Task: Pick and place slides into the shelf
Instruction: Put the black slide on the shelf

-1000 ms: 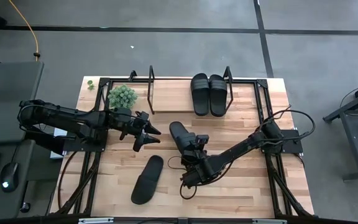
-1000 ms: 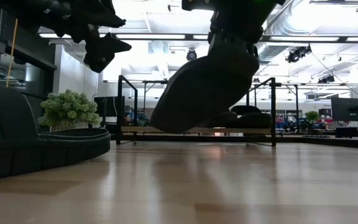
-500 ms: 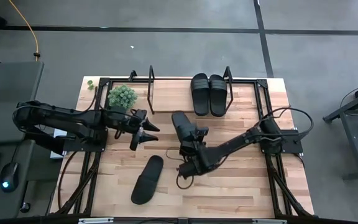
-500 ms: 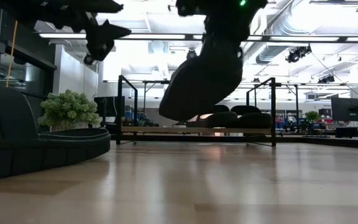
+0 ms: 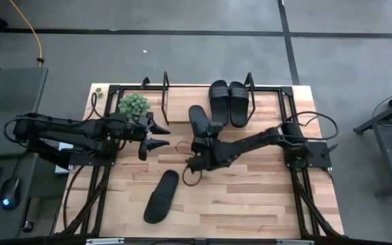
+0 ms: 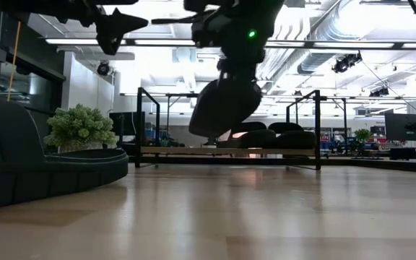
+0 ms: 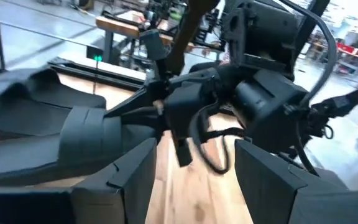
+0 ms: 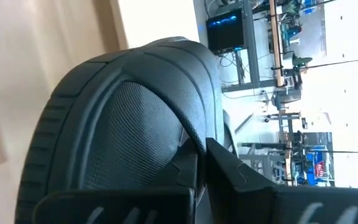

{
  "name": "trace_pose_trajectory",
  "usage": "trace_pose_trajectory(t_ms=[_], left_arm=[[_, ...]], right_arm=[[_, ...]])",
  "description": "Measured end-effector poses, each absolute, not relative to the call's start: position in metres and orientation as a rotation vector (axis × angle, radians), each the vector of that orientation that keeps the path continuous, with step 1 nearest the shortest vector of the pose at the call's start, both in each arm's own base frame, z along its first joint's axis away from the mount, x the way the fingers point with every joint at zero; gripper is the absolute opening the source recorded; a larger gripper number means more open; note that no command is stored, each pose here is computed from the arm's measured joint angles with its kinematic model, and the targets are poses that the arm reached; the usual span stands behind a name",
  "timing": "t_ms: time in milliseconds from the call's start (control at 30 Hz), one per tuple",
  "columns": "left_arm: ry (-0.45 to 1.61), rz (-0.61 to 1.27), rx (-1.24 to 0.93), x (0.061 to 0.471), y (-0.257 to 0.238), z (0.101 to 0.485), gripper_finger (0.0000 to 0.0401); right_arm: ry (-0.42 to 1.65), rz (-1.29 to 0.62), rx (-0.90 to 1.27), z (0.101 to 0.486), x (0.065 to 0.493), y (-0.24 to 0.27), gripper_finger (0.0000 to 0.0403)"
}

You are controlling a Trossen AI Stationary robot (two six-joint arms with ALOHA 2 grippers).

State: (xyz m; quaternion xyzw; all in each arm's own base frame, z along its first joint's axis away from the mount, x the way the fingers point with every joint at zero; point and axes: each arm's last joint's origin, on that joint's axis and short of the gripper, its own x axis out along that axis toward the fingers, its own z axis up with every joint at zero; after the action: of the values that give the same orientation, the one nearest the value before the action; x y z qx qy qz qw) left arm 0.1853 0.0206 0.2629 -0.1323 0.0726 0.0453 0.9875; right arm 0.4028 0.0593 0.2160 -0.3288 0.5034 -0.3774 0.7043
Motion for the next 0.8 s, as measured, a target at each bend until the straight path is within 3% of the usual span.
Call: trace_pose_trajectory(t_ms=[800], left_arm=[[0.023,0.115,-0.189,0.155,0.018,0.284,0.0200]], right_arm=[[1.019,-0.756,-0.699,0.229,0.452,-0.040,0.0000]])
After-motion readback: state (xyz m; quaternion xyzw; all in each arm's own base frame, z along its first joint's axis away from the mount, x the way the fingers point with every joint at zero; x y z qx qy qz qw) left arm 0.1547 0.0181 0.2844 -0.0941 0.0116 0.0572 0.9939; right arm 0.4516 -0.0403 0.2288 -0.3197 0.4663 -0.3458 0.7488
